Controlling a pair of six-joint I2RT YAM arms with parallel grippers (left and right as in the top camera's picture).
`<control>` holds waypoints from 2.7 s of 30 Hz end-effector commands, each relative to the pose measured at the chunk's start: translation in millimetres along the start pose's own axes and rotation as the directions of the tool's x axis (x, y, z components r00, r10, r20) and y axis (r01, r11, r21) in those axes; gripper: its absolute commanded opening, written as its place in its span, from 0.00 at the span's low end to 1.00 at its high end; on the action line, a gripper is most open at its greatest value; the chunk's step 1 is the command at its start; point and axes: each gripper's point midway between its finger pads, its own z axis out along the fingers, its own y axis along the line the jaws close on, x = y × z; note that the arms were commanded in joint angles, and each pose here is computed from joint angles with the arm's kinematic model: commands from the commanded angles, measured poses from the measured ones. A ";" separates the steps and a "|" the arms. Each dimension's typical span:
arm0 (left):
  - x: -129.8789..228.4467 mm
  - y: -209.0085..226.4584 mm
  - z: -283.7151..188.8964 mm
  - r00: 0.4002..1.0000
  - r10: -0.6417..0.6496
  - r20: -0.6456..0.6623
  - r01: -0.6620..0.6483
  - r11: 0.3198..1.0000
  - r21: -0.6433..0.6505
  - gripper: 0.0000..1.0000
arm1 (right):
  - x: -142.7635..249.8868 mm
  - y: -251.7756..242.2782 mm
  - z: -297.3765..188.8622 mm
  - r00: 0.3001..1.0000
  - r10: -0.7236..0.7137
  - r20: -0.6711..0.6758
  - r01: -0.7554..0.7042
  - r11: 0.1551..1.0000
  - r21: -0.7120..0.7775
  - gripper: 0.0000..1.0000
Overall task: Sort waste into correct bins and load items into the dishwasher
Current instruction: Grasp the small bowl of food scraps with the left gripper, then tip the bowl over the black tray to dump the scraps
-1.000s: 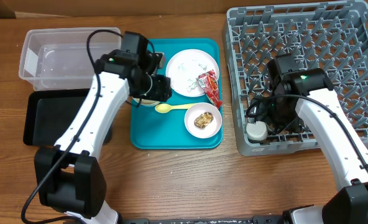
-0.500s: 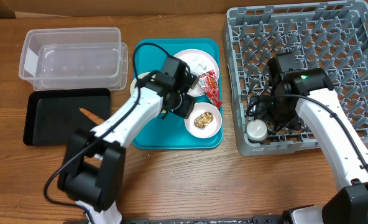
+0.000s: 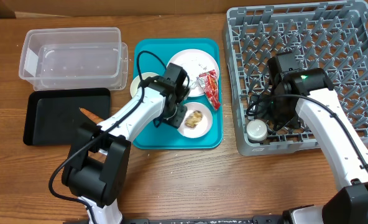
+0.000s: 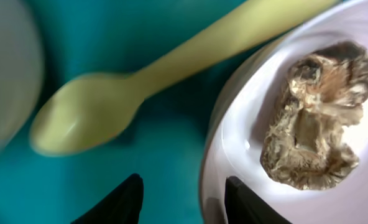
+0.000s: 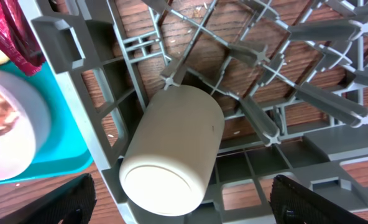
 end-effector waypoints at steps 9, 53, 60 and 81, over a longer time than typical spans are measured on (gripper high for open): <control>11.1 50.8 -42.7 0.987 -0.149 -0.055 0.124 0.938 -0.325 0.44 | -13.5 4.6 -5.6 0.999 0.000 0.051 0.001 1.000 -0.027 0.92; -15.7 -61.3 -74.4 0.999 0.029 0.016 -0.029 0.999 0.025 0.04 | -11.3 3.6 -5.5 0.999 -0.019 0.043 0.020 1.000 -0.022 0.92; -26.2 -26.3 -158.3 0.994 -0.092 0.066 0.091 0.996 0.027 0.04 | -11.3 3.6 -5.4 0.999 -0.026 0.043 0.027 0.999 -0.022 0.92; 36.1 218.9 -235.4 0.599 -0.724 0.341 0.173 0.533 0.828 0.04 | -12.4 4.9 -5.4 0.999 -0.026 0.047 0.027 0.999 -0.029 0.92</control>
